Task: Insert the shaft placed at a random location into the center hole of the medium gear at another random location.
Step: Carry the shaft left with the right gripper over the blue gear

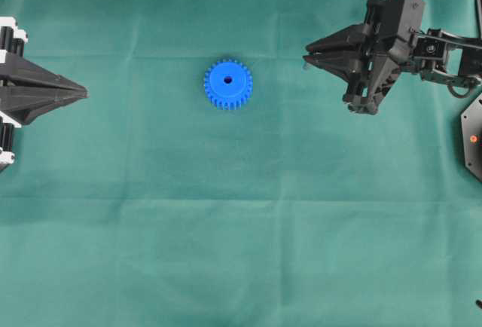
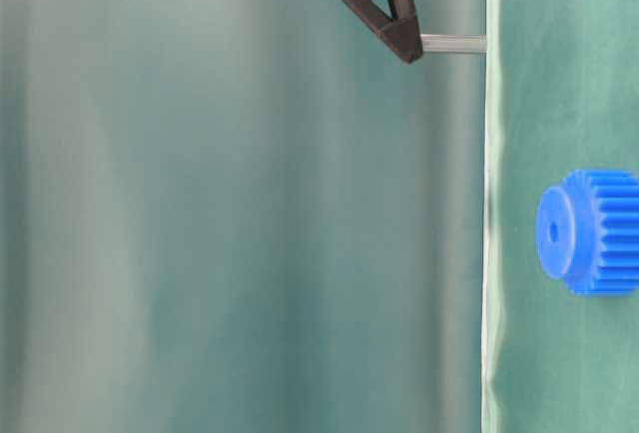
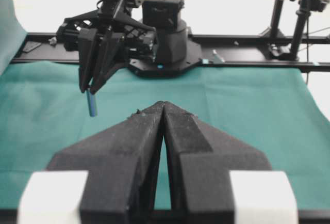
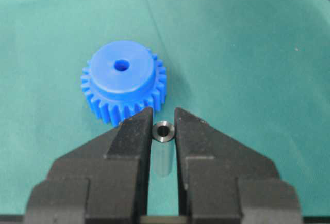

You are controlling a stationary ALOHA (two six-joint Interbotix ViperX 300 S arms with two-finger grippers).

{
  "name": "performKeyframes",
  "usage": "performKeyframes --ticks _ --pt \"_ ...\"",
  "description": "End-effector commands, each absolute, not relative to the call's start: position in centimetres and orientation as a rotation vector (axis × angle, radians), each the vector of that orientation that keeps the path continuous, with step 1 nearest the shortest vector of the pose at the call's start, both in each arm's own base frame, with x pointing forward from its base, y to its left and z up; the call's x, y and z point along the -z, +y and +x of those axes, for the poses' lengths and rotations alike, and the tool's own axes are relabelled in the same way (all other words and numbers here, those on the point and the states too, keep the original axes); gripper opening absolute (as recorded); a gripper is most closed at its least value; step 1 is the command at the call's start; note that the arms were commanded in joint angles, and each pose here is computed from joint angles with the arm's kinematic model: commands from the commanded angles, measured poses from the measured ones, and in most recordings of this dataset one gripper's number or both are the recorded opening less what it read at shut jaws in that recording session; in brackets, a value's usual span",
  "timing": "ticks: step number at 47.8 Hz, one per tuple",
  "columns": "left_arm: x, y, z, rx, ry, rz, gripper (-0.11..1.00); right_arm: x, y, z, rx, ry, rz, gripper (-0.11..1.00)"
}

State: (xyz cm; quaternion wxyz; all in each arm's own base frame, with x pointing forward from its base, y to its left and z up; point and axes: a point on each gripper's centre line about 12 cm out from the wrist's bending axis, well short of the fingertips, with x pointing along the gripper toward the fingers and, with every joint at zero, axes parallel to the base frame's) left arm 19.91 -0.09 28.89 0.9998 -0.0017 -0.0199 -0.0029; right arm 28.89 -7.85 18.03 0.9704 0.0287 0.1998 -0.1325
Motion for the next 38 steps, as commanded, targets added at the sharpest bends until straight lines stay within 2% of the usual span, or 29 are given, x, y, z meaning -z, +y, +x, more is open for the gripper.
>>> performKeyframes --ticks 1,15,38 --pt "-29.6 -0.1 20.2 0.008 -0.057 -0.002 0.0 -19.1 -7.9 29.7 0.261 0.376 0.043 0.13" --pt "-29.6 -0.1 20.2 0.008 -0.057 -0.002 0.0 -19.1 -7.5 32.0 0.232 0.373 0.037 0.13" --pt "-29.6 -0.1 20.2 0.008 -0.057 0.0 0.0 -19.7 -7.6 38.1 0.198 0.349 0.028 0.13"
